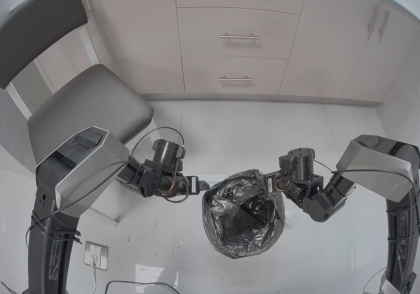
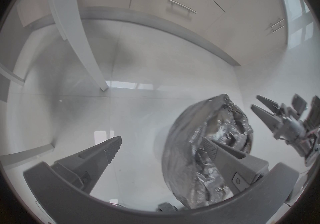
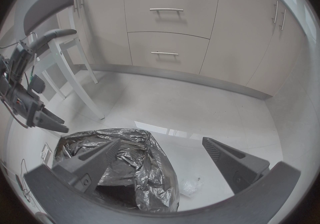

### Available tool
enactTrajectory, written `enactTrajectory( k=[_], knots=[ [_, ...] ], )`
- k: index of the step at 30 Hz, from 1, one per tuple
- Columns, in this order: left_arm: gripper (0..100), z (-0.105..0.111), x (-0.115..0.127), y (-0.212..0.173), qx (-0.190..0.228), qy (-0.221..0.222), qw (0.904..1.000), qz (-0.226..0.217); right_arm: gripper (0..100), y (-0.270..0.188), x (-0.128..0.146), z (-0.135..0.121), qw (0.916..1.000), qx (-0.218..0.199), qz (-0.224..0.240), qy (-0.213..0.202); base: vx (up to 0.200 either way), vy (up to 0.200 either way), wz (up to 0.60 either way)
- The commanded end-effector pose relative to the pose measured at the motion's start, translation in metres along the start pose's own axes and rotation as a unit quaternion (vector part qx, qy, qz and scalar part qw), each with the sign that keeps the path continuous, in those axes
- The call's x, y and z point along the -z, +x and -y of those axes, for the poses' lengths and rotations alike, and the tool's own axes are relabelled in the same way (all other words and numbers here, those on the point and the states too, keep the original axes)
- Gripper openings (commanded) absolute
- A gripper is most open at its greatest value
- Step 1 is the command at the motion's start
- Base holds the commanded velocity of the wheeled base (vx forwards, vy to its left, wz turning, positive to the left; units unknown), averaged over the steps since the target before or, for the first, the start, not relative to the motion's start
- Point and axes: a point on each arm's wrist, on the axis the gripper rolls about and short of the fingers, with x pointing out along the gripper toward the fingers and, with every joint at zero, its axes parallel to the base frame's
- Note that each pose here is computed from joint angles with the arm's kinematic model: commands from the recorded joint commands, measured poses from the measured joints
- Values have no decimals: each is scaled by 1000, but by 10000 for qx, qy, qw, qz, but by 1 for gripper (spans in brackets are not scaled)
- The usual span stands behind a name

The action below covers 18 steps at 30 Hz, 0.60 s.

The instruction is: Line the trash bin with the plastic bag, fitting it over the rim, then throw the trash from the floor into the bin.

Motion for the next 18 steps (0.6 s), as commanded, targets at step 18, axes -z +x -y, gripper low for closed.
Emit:
enactTrajectory(
  k=[18],
  knots=[
    [100, -10, 9, 23, -587, 274, 9977, 203, 100, -20, 1, -2, 9983, -104, 300, 497, 0, 0, 0]
  ],
)
